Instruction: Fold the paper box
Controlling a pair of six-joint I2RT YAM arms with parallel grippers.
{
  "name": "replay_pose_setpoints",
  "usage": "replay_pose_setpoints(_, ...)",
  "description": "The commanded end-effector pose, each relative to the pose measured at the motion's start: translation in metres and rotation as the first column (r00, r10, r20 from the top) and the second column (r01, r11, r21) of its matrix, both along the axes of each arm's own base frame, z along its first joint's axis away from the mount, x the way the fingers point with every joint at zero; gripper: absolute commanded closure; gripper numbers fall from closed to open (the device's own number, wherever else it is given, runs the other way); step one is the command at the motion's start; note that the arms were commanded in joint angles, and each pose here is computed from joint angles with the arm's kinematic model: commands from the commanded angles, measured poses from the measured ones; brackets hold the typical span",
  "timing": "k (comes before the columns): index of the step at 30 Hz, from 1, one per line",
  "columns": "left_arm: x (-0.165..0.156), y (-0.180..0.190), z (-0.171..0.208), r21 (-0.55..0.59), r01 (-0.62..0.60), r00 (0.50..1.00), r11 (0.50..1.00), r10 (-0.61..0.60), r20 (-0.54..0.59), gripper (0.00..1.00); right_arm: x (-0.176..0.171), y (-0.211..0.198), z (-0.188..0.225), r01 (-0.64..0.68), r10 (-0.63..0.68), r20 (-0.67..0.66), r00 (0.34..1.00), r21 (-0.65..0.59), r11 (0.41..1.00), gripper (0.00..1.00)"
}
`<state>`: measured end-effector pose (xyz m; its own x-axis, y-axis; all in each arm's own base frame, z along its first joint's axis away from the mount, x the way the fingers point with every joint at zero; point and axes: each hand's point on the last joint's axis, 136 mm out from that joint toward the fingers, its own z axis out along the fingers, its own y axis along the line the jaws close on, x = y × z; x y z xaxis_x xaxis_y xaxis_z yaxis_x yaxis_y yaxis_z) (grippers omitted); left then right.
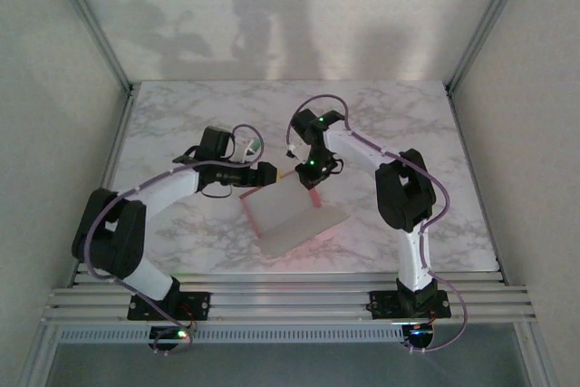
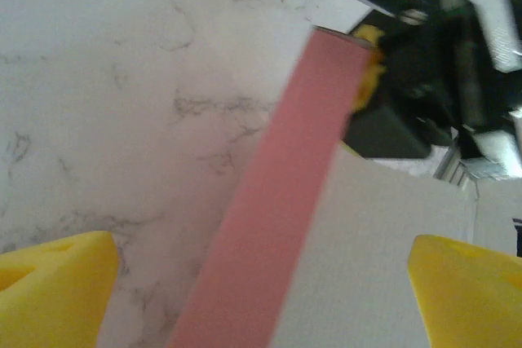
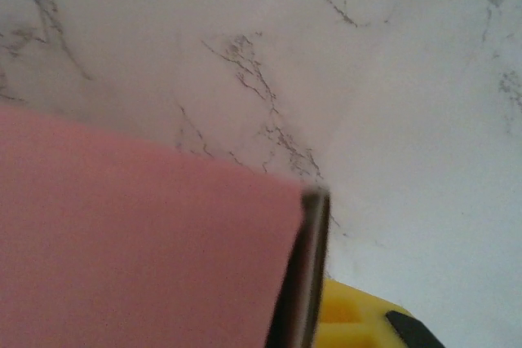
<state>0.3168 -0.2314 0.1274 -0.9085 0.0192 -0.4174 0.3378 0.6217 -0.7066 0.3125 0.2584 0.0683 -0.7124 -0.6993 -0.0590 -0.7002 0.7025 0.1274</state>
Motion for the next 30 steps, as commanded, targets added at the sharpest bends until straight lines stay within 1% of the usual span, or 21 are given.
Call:
replay_pose_setpoints(1,-0.007,0.004,0.027,-0.037,-0.036,0.995,0.999,0.039,0.094,0.01,0.007,-0.002,0.011,0.014,-0.014,0.081,0.997,0.005,1.0,0.86)
replay_pose_setpoints(4,-0.015,0.017,0.03,0.0,-0.072,0.987,0.997,0.071,0.141,0.01,0.006,0.0,0.011,0.012,-0.014,0.085,0.996,0.025,1.0,0.86)
replay_pose_setpoints(6,-0.024,0.025,0.022,0.038,-0.092,0.989,0.995,0.087,0.118,0.01,0.005,0.0,0.012,0.01,-0.013,0.087,0.996,0.029,1.0,0.86)
replay_pose_setpoints(9,-0.033,0.035,0.008,0.061,-0.146,0.987,0.987,0.141,0.077,0.01,0.006,0.001,0.013,0.008,-0.013,0.108,0.994,0.048,0.999,0.86)
replay_pose_setpoints(11,-0.038,0.039,0.005,0.053,-0.174,0.983,0.983,0.17,0.07,0.01,0.006,0.003,0.015,0.005,-0.013,0.123,0.992,0.068,0.998,0.86)
replay_pose_setpoints(14,-0.05,0.033,0.004,-0.014,-0.153,0.987,0.988,0.153,0.038,0.01,0.007,0.004,0.015,0.003,-0.014,0.14,0.99,0.084,0.996,0.86)
replay_pose_setpoints(15,-0.054,0.032,0.002,-0.021,-0.146,0.989,0.989,0.147,0.022,0.01,0.008,0.003,0.016,0.002,-0.015,0.149,0.989,0.086,0.996,0.86)
replay_pose_setpoints(19,-0.062,0.036,-0.012,0.028,-0.137,0.99,0.99,0.137,-0.019,0.01,0.008,0.007,0.019,-0.003,-0.017,0.166,0.986,0.117,0.993,0.86)
replay_pose_setpoints(22,-0.066,0.031,-0.014,-0.001,-0.116,0.992,0.993,0.116,-0.048,0.03,0.006,0.01,0.021,-0.01,-0.014,0.166,0.986,0.142,0.99,0.86)
replay_pose_setpoints(24,-0.069,0.025,-0.008,-0.042,-0.094,0.994,0.995,0.091,-0.054,0.06,0.005,0.011,0.02,-0.017,-0.009,0.169,0.986,0.153,0.988,0.86)
replay_pose_setpoints(27,-0.07,0.021,0.003,-0.08,-0.068,0.997,0.994,0.066,-0.034,0.13,0.002,0.011,0.018,-0.028,0.0,0.169,0.986,0.161,0.986,0.87)
replay_pose_setpoints(30,-0.075,0.018,0.011,-0.105,-0.03,0.999,0.994,0.028,-0.016,0.28,0.001,0.011,0.014,-0.031,0.004,0.159,0.987,0.167,0.986,0.87)
